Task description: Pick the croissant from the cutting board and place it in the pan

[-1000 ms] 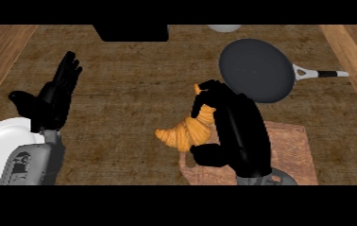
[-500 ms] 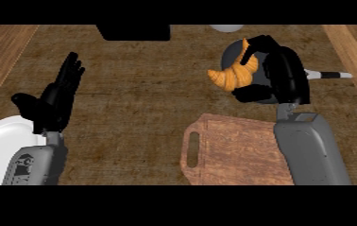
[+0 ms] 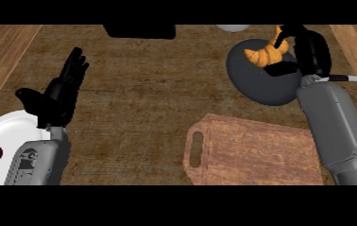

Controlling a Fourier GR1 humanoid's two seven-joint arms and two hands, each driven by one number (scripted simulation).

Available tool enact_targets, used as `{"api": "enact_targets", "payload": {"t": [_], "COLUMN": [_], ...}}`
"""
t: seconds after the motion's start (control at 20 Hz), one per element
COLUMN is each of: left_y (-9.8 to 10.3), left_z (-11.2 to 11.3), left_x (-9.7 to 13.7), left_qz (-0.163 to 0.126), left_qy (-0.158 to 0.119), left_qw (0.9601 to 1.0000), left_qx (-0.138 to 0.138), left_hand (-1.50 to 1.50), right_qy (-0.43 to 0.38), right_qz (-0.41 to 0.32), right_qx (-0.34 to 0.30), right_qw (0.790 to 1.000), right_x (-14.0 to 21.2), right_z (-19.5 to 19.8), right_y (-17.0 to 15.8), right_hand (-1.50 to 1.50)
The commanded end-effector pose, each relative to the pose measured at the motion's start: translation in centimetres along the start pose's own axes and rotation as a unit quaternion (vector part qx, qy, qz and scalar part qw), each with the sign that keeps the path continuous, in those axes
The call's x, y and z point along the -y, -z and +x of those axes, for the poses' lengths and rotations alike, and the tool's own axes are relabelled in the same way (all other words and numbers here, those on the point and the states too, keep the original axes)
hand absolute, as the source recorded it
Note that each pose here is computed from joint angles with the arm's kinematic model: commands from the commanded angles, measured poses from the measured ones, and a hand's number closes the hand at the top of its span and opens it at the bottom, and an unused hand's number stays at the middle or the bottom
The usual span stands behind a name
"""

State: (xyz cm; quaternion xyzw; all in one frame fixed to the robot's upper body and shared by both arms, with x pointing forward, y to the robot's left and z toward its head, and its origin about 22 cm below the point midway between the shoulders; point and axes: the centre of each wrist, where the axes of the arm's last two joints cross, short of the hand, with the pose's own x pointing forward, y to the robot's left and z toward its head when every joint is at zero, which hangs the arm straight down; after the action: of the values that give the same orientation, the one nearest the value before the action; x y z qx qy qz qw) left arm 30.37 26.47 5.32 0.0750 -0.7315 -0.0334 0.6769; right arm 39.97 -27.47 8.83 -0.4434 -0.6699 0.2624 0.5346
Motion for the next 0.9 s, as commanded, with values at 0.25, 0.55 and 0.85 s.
{"api": "enact_targets", "payload": {"t": [0.25,0.55,0.85], "left_y": [0.2,0.6,0.4], "left_z": [0.5,0.7,1.2], "left_x": [1.0,1.8,1.3], "left_qz": [-0.02,-0.014,-0.023], "left_qy": [-0.004,-0.002,-0.004], "left_qw": [0.9998,0.9999,0.9997], "left_qx": [0.001,0.009,0.002], "left_hand": [0.0,0.0,0.0], "right_qy": [0.001,0.106,0.149], "right_qz": [-0.015,0.134,0.152], "right_qx": [-0.031,-0.095,-0.072], "right_qw": [0.999,0.981,0.974], "right_x": [-2.2,-4.0,-4.7], "right_z": [-4.1,-6.2,-7.0], "right_y": [1.7,0.1,-0.7], "right_hand": [1.5,-1.5,-1.5]}}
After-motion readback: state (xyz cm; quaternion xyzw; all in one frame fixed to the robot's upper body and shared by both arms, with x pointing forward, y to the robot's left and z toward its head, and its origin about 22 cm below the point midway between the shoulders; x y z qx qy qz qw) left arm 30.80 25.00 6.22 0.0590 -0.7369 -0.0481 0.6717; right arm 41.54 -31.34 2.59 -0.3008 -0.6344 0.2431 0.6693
